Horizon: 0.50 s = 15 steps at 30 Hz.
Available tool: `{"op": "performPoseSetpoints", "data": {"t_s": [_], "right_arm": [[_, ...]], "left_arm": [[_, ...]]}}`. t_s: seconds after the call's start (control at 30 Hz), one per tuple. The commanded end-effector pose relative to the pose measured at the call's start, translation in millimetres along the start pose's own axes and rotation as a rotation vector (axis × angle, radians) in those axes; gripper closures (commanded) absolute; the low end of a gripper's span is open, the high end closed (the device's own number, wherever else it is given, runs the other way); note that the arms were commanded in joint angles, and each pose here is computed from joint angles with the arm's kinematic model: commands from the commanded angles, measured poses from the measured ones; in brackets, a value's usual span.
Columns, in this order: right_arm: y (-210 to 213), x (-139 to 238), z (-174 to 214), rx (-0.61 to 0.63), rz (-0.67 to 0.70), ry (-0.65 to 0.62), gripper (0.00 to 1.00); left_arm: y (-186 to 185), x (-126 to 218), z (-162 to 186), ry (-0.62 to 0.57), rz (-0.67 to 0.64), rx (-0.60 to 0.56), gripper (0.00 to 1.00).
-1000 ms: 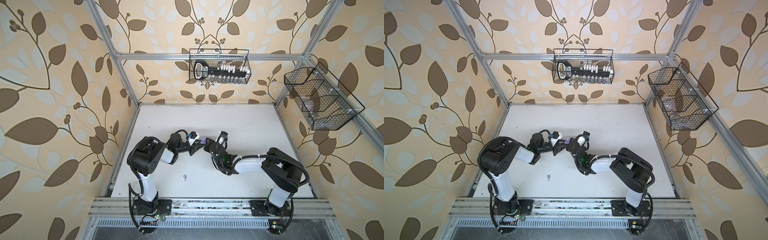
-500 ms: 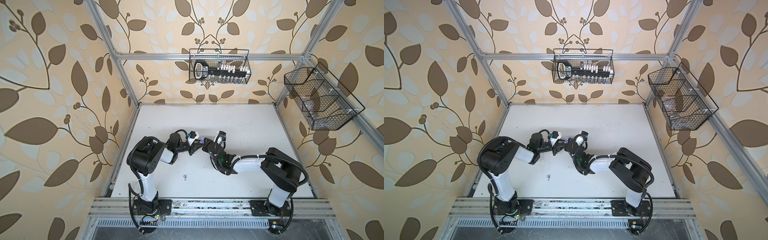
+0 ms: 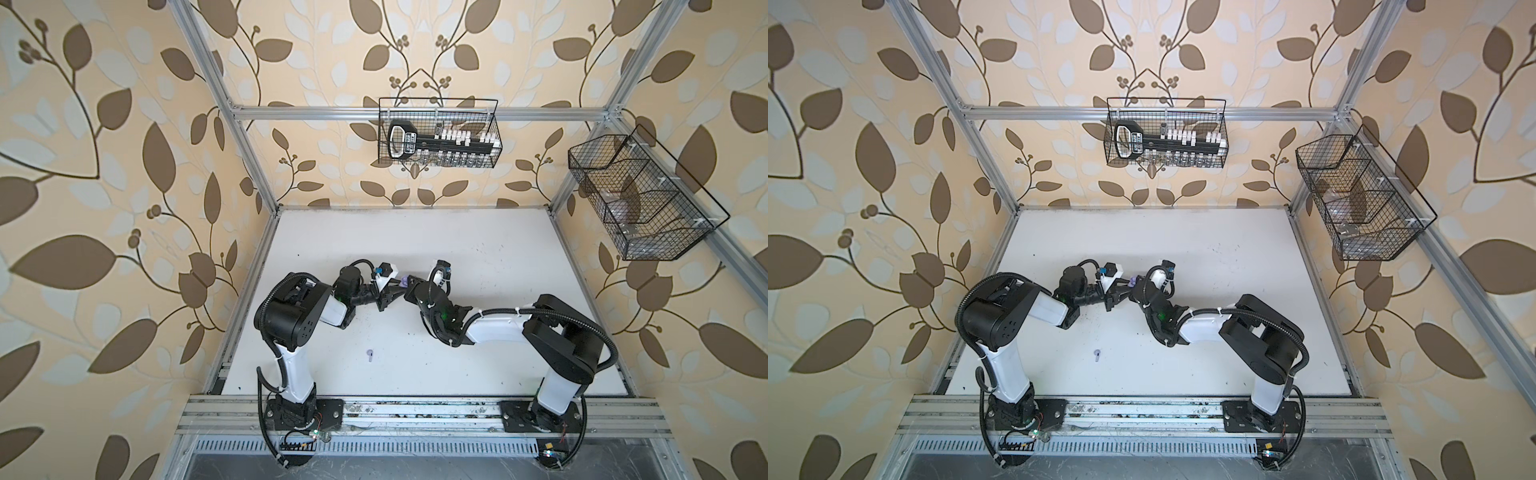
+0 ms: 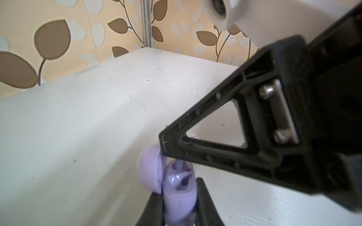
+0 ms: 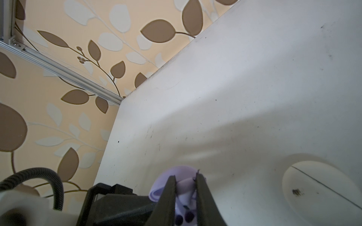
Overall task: Insert the wireless bluetooth earbuds into the charging case
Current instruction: 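Lower the earbud into the case slot held by the left gripper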
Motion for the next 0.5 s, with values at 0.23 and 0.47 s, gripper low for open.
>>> {"op": "performPoseSetpoints", "data": {"t_s": [0.23,0.47], "right_arm": [[1.3,-1.0,5.2,-0.016,-0.022,0.049,0.81],[-2.1,0.6,-0.3,-0.018,-0.024,0.059,0.81]], "left_arm": [[-9.6,-1.5,-20.8,-0.066,0.054,-0.079,0.98],[-10.1,-0.7,-21.0,-0.071,0.056,-0.083,0.98]]}}
Point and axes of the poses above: each gripper's point midway between its finger pads, its own x axis back along the fingers, its own y axis along the line the jaws close on, z = x × y, the point moved 1 cm from there along x, back along the fingers, and after that the axes turned 8 degrees about x, right-handed, at the moved point
